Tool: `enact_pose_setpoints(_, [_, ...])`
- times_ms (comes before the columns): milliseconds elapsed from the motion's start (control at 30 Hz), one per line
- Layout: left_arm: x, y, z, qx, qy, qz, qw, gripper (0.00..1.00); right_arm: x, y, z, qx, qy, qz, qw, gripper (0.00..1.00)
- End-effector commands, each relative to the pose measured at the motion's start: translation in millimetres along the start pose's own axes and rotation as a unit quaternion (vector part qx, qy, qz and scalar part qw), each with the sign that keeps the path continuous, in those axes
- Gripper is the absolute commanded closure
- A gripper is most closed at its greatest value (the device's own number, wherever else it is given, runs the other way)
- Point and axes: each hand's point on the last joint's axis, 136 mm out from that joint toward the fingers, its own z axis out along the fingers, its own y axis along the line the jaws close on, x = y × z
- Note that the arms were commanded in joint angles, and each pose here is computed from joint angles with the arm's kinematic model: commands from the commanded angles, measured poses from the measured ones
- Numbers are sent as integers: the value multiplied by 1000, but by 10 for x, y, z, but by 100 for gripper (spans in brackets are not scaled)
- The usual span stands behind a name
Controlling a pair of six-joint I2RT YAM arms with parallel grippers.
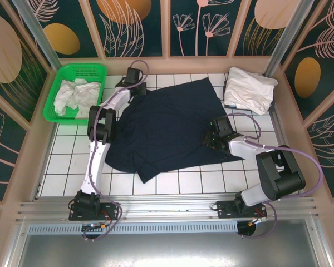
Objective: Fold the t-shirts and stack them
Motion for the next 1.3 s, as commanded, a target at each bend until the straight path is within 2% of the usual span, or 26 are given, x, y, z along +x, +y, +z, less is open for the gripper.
enact_pose_setpoints(0, [-734,196,-505,-10,-72,-24,997,100,-87,31,-4,8,-12,-2,1000,63])
enact_pose_setpoints(133, [-1041,229,-724,-21,-109,-23,994,100,-29,-49,63,40,2,3,999,63])
enact_pose_setpoints(333, [-1432,335,-1009,-51,-174,-30,983,100,272,-164,35,85,29,2,996,63])
enact_pose_setpoints(500, [-1572,481,-1097,-72,-199,-49,976,100,485,-282,-72,86,36,27,995,61])
enact_pose_setpoints(700, [-1823,408,-1391,-59,-235,-54,969,100,776,-255,-118,64,66,43,995,61])
enact_pose_setpoints(833, [-1901,439,-1500,-69,-248,-50,965,100,703,-179,-214,58,55,35,996,59])
enact_pose_setpoints(867, [-1870,428,-1463,-68,-241,-46,967,92,603,-118,-256,51,40,29,997,59])
enact_pose_setpoints(900, [-1831,446,-1434,-71,-233,-48,969,77,503,-72,-300,50,26,24,998,59])
enact_pose_setpoints(933, [-1785,451,-1417,-73,-222,-48,971,67,379,0,-357,46,10,18,999,58])
enact_pose_setpoints(1000, [-1720,435,-1474,-73,-200,-43,976,51,195,160,-447,29,-11,0,1000,58])
enact_pose_setpoints(1033, [-1670,451,-1540,-78,-185,-44,979,38,118,229,-484,21,-19,-8,1000,58])
enact_pose_setpoints(1133, [-1350,482,-1717,-88,-117,-42,988,17,-28,267,-551,21,-28,-26,999,57])
enact_pose_setpoints(1200, [-996,562,-1797,-108,-57,-44,992,16,-51,163,-597,37,-24,-21,999,56])
enact_pose_setpoints(1267, [-634,592,-1900,-112,-6,-49,992,21,-35,-3,-667,58,-20,-5,998,53])
